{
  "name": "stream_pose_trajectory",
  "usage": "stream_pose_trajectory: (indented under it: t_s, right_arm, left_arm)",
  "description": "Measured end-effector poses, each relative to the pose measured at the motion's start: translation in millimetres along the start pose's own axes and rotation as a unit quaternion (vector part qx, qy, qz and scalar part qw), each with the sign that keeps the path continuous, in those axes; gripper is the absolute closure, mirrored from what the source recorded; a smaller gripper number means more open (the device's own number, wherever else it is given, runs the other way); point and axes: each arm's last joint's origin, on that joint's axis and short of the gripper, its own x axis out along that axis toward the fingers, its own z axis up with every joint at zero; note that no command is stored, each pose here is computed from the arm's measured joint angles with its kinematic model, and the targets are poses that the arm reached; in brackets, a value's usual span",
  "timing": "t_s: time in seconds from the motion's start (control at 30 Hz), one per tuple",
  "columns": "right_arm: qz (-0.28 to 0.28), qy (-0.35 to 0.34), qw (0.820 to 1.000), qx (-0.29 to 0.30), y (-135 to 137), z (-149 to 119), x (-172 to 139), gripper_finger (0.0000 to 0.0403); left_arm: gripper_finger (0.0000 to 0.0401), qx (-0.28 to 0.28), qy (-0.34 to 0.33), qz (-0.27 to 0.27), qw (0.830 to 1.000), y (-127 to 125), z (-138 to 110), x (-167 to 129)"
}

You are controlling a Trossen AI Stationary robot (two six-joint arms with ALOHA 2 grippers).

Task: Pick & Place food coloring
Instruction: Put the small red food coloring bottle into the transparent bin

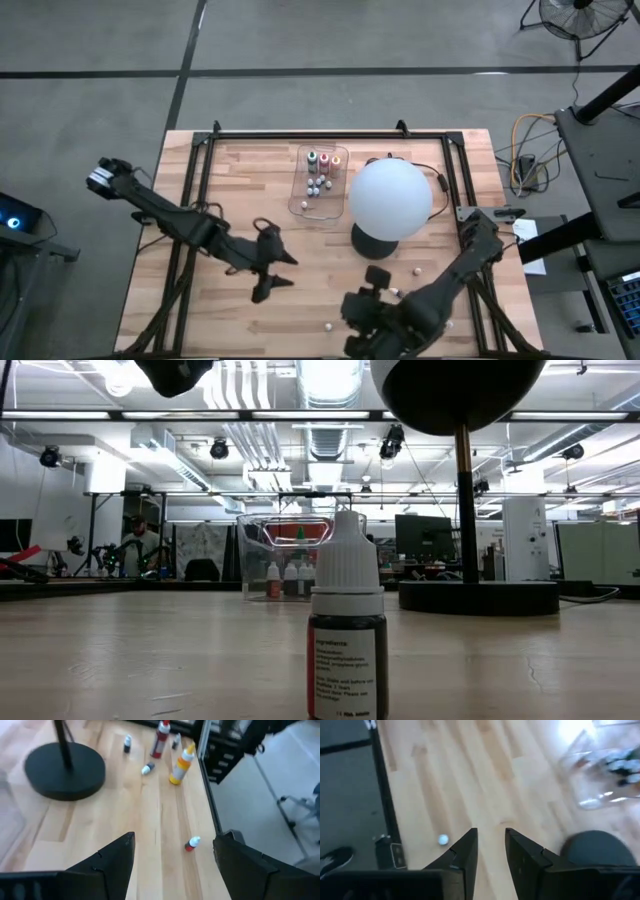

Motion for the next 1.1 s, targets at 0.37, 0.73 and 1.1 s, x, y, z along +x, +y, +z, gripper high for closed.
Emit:
stream_pose_trajectory:
  t_s: [0.37,0.73,1.1]
  right_arm:
    - [-0.014,-0.036,0.999,-0.011,-23.6,-5.7,-53.6,0.0315]
    - [-0.009,-0.092,0.996,-0.014,-50.7,-10.4,-100.1,0.0314]
    - [-0.002,-0.121,0.993,0.013,-108.3,-12.1,-135.3,0.0319]
  left_arm:
    - [0.0160,0.028,0.091,0.068,0.993,-37.0,22.9,51.1]
    - [0.0161,0.022,0.162,0.130,0.978,-62.7,43.3,101.8]
    - [0.0180,-0.005,0.188,0.166,0.968,-66.5,38.0,128.6]
